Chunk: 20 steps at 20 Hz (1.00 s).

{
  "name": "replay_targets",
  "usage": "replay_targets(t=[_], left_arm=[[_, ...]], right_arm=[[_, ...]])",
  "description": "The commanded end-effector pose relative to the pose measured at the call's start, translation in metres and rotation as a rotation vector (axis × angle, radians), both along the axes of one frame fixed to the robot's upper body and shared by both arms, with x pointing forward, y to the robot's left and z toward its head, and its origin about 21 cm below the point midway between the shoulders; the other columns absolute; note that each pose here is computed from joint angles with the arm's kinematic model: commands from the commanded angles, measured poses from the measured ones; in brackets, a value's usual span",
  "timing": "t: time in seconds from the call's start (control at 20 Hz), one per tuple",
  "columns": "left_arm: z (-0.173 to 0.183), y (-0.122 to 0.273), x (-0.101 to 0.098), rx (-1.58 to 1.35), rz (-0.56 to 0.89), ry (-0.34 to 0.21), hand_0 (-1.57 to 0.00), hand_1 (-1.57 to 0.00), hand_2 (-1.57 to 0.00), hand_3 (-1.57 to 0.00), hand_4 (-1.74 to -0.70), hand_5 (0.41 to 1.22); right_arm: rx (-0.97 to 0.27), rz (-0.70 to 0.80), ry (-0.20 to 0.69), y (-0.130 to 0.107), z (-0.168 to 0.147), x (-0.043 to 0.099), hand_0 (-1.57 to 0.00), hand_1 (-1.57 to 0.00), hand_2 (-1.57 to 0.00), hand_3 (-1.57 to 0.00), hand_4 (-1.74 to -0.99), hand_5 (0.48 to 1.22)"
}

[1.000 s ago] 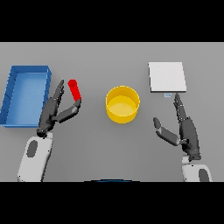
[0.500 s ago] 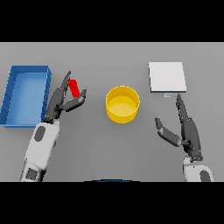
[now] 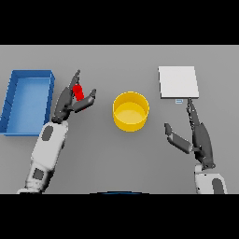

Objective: Pick up the red beaker and tilt it to pour out 1 green nut into yellow bowl. Pick up the yellow bowl and place it on the metallic measuring scale.

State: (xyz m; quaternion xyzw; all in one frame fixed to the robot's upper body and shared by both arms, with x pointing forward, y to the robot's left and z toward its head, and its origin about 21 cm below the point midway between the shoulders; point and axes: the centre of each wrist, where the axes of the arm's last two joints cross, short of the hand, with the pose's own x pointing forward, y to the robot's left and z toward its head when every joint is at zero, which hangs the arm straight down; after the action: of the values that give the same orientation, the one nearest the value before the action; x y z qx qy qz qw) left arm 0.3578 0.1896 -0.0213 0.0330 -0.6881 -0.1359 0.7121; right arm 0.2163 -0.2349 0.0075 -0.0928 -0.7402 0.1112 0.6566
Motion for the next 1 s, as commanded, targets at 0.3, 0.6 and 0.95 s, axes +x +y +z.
replay_targets(t=[0.3, 0.6, 0.95], left_arm=[[-0.004, -0.01, 0.011, -0.059, 0.066, 0.004, -0.66, -0.7, -0.73, -0.72, -1.5, 0.941], [-0.005, -0.014, 0.013, -0.012, 0.015, -0.023, -1.33, -1.34, -1.35, -1.27, -1.52, 1.148], [0.013, -0.014, 0.013, -0.098, 0.076, -0.084, -1.52, -1.52, -1.52, -1.51, -1.68, 1.122]], right_arm=[[-0.01, -0.004, -0.014, -0.001, 0.0, -0.006, 0.0, 0.0, 0.0, 0.0, -1.255, 0.644], [0.008, -0.006, -0.011, 0.0, -0.001, -0.006, 0.0, 0.0, 0.0, 0.0, -1.259, 0.646], [0.0, -0.018, -0.018, -0.001, 0.002, -0.008, 0.0, 0.0, 0.0, 0.0, -1.258, 0.646]])
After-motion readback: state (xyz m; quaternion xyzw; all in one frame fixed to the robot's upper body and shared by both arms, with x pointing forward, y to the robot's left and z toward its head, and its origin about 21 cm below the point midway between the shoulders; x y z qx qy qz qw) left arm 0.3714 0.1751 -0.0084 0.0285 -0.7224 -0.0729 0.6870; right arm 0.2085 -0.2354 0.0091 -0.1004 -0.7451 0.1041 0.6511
